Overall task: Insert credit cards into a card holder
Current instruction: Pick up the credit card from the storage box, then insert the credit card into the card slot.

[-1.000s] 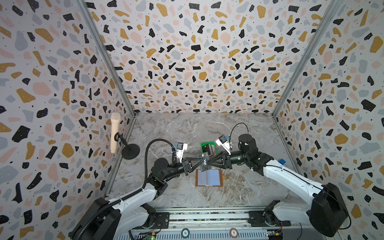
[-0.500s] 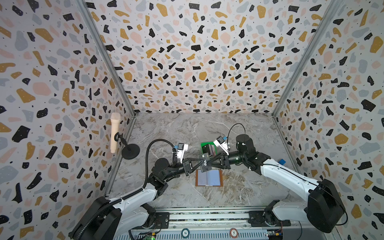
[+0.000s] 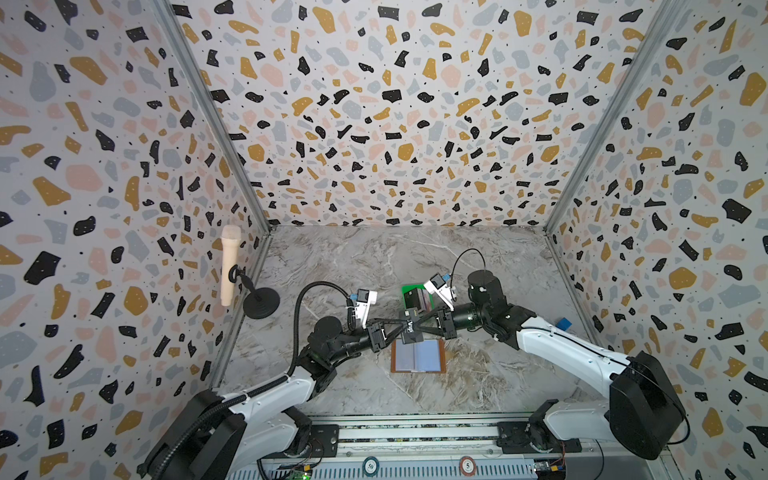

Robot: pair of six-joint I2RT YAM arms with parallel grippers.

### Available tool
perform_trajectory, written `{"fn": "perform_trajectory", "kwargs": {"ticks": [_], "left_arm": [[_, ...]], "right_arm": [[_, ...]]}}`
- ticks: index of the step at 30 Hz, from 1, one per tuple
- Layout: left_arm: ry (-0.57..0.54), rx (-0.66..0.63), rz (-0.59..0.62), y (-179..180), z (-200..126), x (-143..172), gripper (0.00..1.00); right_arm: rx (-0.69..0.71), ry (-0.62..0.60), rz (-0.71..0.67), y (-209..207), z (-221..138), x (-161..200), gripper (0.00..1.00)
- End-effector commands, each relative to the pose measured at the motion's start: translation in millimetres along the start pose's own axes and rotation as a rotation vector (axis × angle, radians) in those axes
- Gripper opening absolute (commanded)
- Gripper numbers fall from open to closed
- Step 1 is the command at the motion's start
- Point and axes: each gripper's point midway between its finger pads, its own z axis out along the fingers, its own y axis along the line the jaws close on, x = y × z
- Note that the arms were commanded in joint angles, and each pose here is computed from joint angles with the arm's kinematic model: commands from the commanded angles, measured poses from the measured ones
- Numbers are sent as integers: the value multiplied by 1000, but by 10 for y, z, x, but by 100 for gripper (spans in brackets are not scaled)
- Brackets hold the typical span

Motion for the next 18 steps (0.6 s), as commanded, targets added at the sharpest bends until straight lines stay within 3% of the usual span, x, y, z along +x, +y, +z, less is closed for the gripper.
{"fn": "perform_trajectory", "kwargs": {"ticks": [1, 4, 9, 13, 18], "left_arm": [[-52, -150, -40, 374, -117, 85, 28], [-36, -290, -66, 726, -194, 237, 21], [30, -383, -103, 995, -189, 469, 5], [75, -435, -87, 1111, -172, 597, 0], [141, -505, -90, 1273, -181, 787, 0]], "right_arm": [[105, -69, 71, -186, -87, 78, 0], [168, -100, 160, -368, -46, 281, 0], [291, -148, 267, -674, -25, 511, 0], [354, -196, 319, -819, -97, 606, 0], [367, -226, 356, -900, -108, 674, 0]]}}
